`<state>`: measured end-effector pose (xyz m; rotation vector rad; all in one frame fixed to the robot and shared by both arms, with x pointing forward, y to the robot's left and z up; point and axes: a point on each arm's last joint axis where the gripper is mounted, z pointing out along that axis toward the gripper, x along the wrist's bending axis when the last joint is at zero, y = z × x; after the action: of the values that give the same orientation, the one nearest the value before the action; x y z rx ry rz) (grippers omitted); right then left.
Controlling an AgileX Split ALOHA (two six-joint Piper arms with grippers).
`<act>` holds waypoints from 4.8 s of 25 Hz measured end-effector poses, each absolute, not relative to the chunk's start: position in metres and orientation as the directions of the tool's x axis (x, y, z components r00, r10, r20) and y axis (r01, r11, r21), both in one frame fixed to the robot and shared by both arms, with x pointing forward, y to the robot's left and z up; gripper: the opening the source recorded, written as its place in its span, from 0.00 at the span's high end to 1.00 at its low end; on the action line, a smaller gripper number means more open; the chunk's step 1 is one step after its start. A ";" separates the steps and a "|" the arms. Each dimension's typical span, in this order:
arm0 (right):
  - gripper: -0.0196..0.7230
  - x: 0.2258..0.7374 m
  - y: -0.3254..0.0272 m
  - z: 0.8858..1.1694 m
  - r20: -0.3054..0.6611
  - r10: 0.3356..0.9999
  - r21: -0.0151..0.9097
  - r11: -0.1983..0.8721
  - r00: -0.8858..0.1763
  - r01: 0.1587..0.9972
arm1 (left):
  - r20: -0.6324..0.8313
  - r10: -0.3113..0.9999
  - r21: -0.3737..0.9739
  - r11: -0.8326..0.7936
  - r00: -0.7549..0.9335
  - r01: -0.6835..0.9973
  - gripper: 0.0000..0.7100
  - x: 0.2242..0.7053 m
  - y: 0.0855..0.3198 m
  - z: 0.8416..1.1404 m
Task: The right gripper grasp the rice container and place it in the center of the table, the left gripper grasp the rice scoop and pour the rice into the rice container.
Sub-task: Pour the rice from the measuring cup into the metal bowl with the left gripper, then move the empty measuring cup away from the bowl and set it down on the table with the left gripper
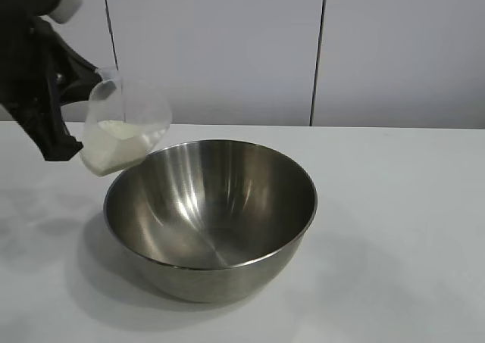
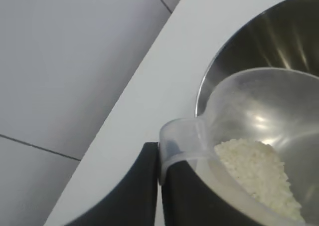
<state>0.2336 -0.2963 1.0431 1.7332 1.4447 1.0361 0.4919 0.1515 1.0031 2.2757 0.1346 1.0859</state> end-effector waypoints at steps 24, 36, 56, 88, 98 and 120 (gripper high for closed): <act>0.34 0.234 -0.296 1.043 0.166 0.983 0.862 -0.185 0.082 0.472 | 0.861 -0.458 -0.183 -0.684 0.221 -0.706 0.99 0.494 0.101 1.001; 0.34 0.234 -0.296 1.043 0.165 0.983 0.862 -0.185 0.082 0.472 | 0.799 -0.602 -0.416 -0.542 -0.008 -0.730 0.99 0.505 0.091 1.003; 0.34 0.234 -0.296 1.043 0.165 0.983 0.862 -0.185 0.082 0.472 | 0.678 -0.597 -0.732 -0.491 -0.429 -0.472 0.99 0.513 0.087 1.036; 0.34 0.234 -0.296 1.043 0.165 0.983 0.862 -0.185 0.082 0.472 | 0.358 0.930 0.927 -0.365 0.087 0.084 0.99 0.522 0.157 1.007; 0.34 0.234 -0.296 1.043 0.165 0.983 0.862 -0.185 0.082 0.472 | 0.115 0.993 0.948 -0.109 -0.004 0.300 0.99 0.544 0.211 0.991; 0.34 0.234 -0.296 1.043 0.165 0.983 0.862 -0.185 0.082 0.472 | -0.093 0.988 0.952 0.050 0.127 0.302 0.99 0.517 0.274 0.909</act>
<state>0.2336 -0.2963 1.0431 1.7335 1.4449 1.0359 0.5165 0.2742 0.9091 1.4330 1.3509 0.8926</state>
